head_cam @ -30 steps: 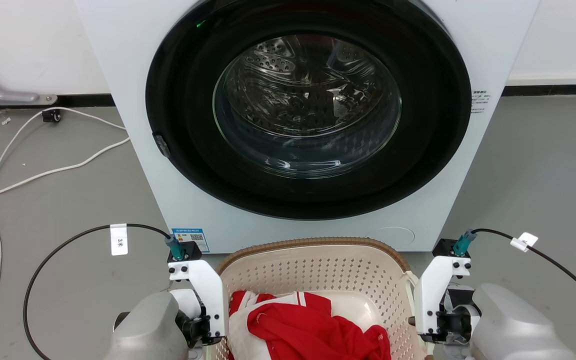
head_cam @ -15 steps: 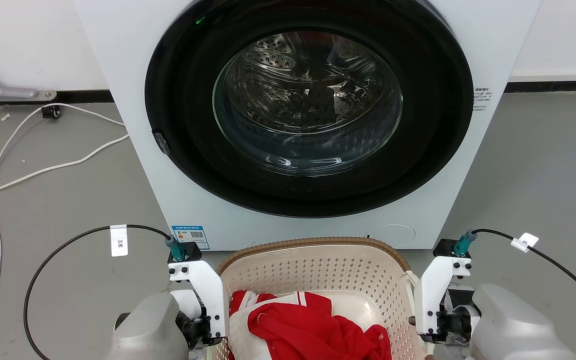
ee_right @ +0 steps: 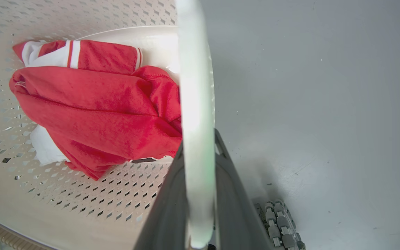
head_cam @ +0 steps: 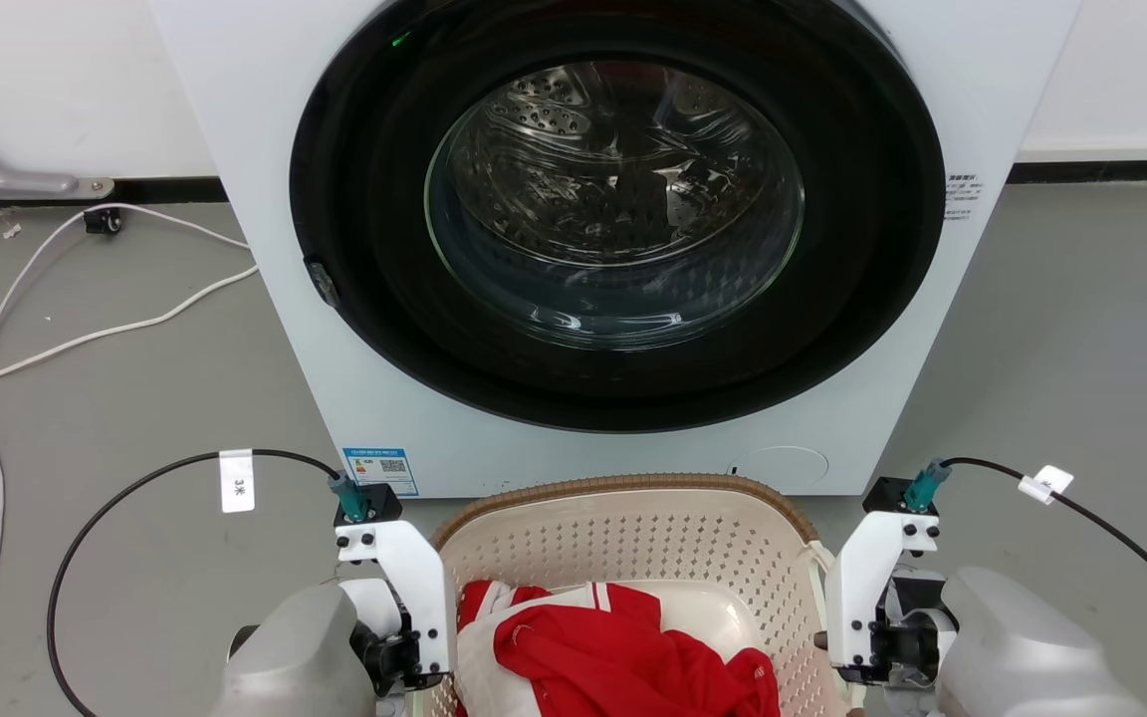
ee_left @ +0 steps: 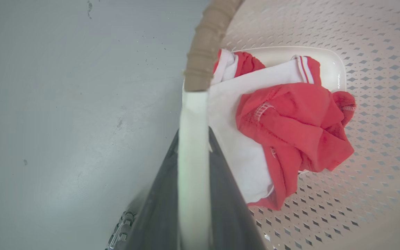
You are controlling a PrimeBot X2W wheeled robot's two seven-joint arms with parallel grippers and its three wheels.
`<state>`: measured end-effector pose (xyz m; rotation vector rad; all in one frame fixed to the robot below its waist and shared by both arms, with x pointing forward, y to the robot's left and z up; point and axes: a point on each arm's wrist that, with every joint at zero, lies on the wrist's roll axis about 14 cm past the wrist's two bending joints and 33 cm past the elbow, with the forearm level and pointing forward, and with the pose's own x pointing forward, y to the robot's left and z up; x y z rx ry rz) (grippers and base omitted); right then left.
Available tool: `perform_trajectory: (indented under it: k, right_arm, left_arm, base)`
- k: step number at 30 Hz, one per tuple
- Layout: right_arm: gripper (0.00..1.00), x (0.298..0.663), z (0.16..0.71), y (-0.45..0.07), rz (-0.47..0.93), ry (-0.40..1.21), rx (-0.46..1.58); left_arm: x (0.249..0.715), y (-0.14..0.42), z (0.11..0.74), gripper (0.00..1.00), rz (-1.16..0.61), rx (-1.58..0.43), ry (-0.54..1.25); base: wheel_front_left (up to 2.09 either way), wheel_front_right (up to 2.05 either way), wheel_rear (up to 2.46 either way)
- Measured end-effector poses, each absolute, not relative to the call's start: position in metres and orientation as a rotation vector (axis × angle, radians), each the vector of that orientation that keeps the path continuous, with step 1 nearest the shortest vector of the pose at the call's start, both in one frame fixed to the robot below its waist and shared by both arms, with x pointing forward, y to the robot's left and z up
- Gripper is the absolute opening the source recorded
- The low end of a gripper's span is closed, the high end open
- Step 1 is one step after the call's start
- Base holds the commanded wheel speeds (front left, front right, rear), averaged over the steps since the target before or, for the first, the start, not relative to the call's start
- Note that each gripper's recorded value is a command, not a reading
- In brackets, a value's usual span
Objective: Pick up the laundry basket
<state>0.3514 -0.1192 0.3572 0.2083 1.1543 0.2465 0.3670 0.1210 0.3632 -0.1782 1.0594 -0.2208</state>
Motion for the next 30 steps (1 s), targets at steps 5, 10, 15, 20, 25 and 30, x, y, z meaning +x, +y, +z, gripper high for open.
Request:
perform_trajectory:
  k: [5, 10, 15, 20, 25, 30]
  right_arm:
    - [0.00, 0.3510, 0.3569, -0.1193, 0.246, 1.157, 0.211]
    - [0.00, 0.3508, 0.3569, -0.1194, 0.245, 1.157, 0.211]
    - [0.00, 0.3509, 0.3571, -0.1192, 0.246, 1.158, 0.210]
    - [0.00, 0.3508, 0.3573, -0.1189, 0.246, 1.160, 0.214]
    - [0.00, 0.3487, 0.3563, -0.1178, 0.249, 1.176, 0.218]
    - [0.00, 0.3464, 0.3554, -0.1174, 0.251, 1.193, 0.216]
  left_arm:
    - [0.3667, 0.1207, 0.3629, 0.00, -0.221, -0.181, 1.061]
    - [0.3663, 0.1206, 0.3628, 0.00, -0.221, -0.183, 1.062]
    - [0.3663, 0.1210, 0.3629, 0.00, -0.219, -0.186, 1.060]
    - [0.3661, 0.1216, 0.3628, 0.00, -0.218, -0.190, 1.061]
    - [0.3657, 0.1227, 0.3619, 0.00, -0.216, -0.190, 1.065]
    - [0.3649, 0.1231, 0.3615, 0.00, -0.214, -0.194, 1.069]
  base:
    - [0.00, 0.00, 0.00]
    - [0.00, 0.00, 0.00]
    - [0.00, 0.00, 0.00]
    - [0.00, 0.00, 0.00]
    - [0.00, 0.00, 0.00]
    - [0.00, 0.00, 0.00]
